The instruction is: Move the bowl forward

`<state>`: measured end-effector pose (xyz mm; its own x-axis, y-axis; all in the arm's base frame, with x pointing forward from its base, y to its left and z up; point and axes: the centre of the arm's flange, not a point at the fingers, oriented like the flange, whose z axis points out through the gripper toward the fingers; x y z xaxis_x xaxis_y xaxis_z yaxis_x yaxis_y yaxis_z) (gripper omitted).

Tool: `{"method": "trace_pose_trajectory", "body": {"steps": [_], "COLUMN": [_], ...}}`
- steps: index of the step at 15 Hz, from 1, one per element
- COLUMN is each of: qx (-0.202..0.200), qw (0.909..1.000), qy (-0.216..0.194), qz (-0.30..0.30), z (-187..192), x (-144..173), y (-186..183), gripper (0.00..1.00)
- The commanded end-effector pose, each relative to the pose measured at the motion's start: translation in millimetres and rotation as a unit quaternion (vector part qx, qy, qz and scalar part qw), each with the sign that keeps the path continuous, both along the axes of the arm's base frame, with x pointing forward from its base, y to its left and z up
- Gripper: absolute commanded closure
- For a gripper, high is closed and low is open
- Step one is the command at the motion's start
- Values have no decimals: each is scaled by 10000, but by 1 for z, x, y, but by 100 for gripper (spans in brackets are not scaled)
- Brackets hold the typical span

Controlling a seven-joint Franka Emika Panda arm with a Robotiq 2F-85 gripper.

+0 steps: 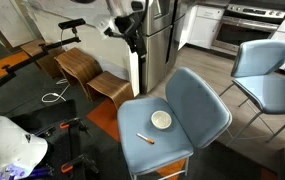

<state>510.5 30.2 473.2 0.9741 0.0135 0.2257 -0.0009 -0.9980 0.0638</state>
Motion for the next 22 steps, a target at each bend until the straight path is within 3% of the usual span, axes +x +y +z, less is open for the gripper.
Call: {"method": "trace_pose_trajectory", "body": {"steps": [1, 4, 8, 14, 22], "qx": [458, 518, 562, 1107, 1641], "qw": [9976, 9953, 9925, 9811, 9660], "qy": [-114, -120, 228, 746, 1239], "qz": [-506, -811, -1061, -1404, -1566], "z": [-54, -112, -193, -296, -403], "x": [37, 65, 92, 124, 130], "y": [-24, -41, -55, -80, -119], "gripper": [0, 0, 0, 0, 0]}}
